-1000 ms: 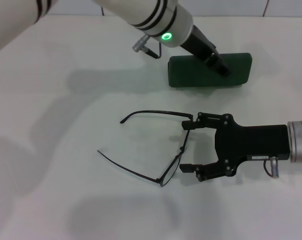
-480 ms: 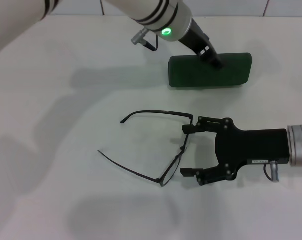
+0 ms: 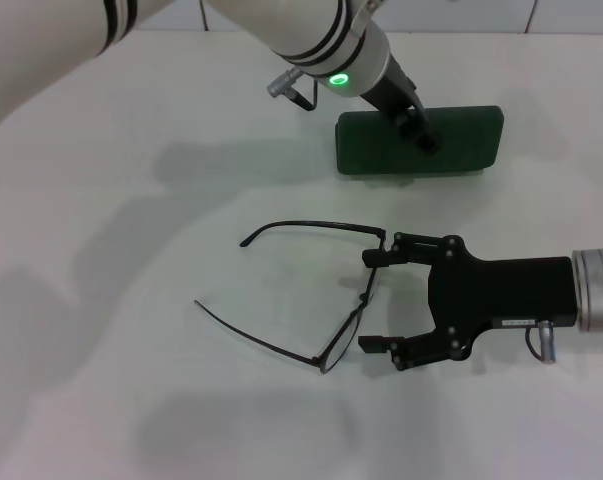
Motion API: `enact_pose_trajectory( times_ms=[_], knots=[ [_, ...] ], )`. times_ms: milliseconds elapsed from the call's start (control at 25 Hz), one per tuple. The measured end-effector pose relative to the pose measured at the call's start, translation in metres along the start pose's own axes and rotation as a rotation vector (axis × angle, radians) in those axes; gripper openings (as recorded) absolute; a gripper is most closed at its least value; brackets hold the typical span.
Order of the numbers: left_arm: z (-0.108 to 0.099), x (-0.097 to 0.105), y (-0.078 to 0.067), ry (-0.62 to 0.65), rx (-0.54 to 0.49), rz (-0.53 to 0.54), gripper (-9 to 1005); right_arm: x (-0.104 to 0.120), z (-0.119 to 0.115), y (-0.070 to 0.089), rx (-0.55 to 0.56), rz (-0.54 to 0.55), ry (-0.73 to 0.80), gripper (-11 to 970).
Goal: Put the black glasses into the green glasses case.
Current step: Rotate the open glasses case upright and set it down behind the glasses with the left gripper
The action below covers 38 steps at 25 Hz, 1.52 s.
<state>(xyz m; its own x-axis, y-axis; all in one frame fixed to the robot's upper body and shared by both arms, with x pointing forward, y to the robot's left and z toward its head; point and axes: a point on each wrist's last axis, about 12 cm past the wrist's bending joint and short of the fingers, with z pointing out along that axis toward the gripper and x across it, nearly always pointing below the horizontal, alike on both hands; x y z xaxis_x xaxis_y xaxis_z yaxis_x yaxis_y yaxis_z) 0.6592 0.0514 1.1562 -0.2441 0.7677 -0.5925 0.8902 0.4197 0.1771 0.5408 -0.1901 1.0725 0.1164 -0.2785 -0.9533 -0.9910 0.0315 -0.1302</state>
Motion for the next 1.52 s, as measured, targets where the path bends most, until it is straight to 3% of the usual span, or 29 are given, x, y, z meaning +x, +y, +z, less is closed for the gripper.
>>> enact_pose_trajectory(
  times_ms=[440,1520],
  knots=[
    [0.004,-0.003,-0.006,0.045,-0.003,0.078,784,0.001,0.003,-0.001,0.004,-0.005,0.015,884],
    [0.007,-0.006,-0.015,0.069,0.016,0.137,785,0.003,0.002,-0.001,0.013,-0.007,0.023,883]
  ],
)
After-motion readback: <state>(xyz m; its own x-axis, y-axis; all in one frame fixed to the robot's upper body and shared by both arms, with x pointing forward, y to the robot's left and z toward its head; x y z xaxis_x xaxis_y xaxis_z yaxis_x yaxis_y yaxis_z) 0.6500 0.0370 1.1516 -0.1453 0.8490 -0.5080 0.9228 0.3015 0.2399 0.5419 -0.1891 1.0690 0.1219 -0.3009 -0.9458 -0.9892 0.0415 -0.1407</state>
